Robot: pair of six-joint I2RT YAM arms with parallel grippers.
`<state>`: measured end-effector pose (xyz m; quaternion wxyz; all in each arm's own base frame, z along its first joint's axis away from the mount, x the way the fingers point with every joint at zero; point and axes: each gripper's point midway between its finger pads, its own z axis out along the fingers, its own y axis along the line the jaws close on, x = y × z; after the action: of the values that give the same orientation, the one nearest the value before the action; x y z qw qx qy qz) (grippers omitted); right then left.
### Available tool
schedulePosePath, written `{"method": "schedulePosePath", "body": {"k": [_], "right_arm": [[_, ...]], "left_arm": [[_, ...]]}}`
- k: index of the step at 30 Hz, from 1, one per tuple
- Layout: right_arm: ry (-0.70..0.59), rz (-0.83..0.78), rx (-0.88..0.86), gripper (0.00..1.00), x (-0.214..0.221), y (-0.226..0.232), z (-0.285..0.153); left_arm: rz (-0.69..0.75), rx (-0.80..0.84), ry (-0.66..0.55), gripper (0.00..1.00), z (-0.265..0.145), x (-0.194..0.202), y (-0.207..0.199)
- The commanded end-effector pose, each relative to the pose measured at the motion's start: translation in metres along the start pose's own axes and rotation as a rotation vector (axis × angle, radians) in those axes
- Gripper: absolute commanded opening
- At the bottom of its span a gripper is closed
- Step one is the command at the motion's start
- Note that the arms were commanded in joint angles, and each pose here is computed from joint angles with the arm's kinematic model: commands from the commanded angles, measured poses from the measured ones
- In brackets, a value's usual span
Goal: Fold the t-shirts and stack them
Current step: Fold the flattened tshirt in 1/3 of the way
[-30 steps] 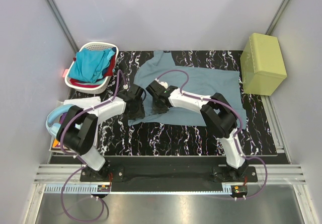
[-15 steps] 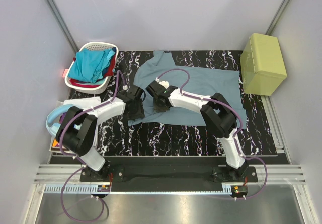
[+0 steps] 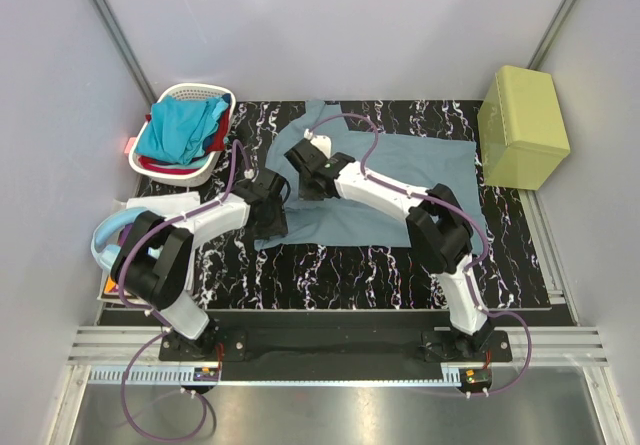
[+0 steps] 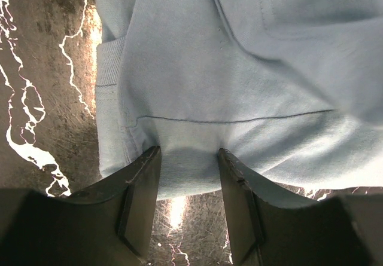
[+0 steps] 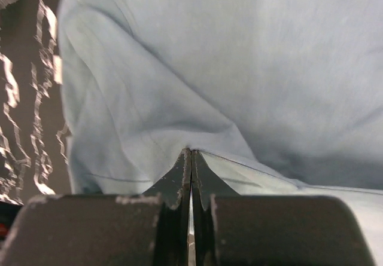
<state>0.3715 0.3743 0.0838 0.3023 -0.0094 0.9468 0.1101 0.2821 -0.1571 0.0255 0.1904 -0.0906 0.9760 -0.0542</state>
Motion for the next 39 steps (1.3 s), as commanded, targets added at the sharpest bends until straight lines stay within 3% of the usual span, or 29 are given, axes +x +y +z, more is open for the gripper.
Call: {"method": "schedulePosePath", "body": {"k": [1,7,20,29,32,36,37,39], "right_arm": [[-0.079,0.025,0.02,0.0,-0.043,-0.008,0.001],[-0.056,0.047,0.082,0.0,-0.056,-0.032,0.018],[0.019,0.062,0.23,0.0,-0.036,-0.085,0.056],[0.022,0.157,0.336,0.0,-0.041,-0.133,0.059],[0.019,0.151,0.338,0.04,-0.041,-0.135,0.057],[-0.023,0.155,0.31,0.29,-0.05,-0.13,0.046],[-0.054,0.158,0.289,0.43,-0.049,-0.129,0.045],[-0.131,0.146,0.23,0.55,-0.067,-0.118,0.015]], "left_arm": [[-0.01,0.028,-0.009,0.48,-0.003,0.0,-0.006],[-0.012,0.033,-0.005,0.48,-0.004,0.002,-0.007],[-0.006,0.036,-0.003,0.48,-0.003,0.002,-0.01],[-0.002,0.037,-0.003,0.47,-0.004,0.005,-0.01],[0.0,0.035,-0.003,0.47,-0.004,0.004,-0.01],[0.002,0.041,-0.004,0.47,-0.005,0.004,-0.012],[0.003,0.041,-0.008,0.47,-0.006,0.003,-0.012],[0.004,0.043,-0.025,0.48,-0.01,0.001,-0.011]]}}
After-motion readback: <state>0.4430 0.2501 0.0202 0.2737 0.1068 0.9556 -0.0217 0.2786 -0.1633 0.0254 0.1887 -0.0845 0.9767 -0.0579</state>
